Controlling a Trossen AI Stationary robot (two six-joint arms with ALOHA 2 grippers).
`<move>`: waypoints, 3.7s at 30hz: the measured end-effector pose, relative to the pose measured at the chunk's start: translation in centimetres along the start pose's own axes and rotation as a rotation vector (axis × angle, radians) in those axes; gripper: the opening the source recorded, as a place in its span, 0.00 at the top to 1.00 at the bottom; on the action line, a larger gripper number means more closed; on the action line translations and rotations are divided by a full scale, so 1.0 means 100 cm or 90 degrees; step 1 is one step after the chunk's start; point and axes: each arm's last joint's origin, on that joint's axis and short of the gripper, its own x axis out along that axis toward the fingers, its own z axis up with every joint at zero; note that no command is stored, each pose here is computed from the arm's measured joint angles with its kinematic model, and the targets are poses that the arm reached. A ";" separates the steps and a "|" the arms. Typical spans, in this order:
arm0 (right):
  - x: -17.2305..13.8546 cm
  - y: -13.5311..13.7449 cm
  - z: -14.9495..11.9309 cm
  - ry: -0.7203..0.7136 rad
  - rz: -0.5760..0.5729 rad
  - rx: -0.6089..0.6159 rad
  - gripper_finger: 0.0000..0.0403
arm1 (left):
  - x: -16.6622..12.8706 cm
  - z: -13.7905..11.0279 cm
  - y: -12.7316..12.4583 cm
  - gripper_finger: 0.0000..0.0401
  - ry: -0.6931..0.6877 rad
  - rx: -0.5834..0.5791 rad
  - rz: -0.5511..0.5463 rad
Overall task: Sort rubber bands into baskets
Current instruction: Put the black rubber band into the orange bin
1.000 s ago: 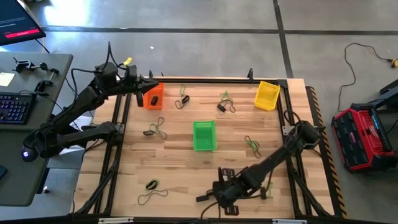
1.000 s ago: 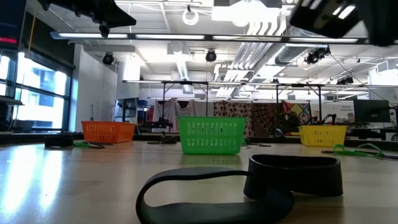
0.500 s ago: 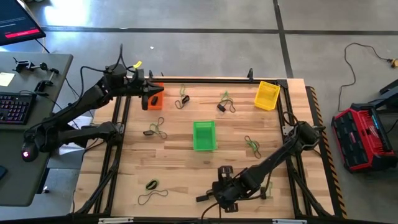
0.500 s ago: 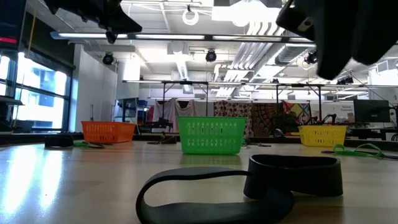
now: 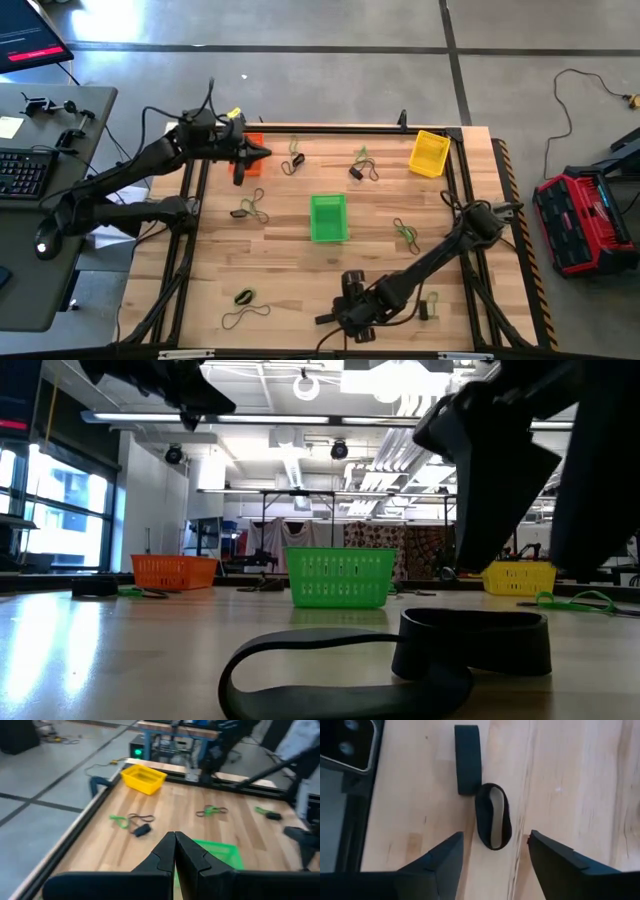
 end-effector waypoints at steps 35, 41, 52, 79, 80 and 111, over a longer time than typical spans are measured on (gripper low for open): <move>-0.004 -0.007 0.002 0.008 -0.002 0.091 0.99 | 0.016 0.000 -0.082 1.00 0.017 0.033 -0.062; -0.042 -0.040 0.015 -0.020 -0.021 0.123 1.00 | 0.016 0.005 -0.082 1.00 -0.015 0.032 -0.061; -0.069 -0.144 0.040 -0.080 -0.104 0.199 1.00 | 0.015 0.007 -0.061 1.00 -0.025 -0.032 -0.001; -0.109 -0.342 0.047 -0.319 -0.042 0.104 1.00 | 0.033 0.000 -0.022 0.81 0.007 -0.266 0.053; -0.110 -0.344 0.046 -0.319 -0.036 0.108 1.00 | 0.033 -0.001 -0.022 0.78 0.011 -0.267 0.052; -0.119 -0.346 0.056 -0.401 -0.030 0.130 1.00 | 0.068 -0.007 -0.038 0.82 0.035 -0.011 0.037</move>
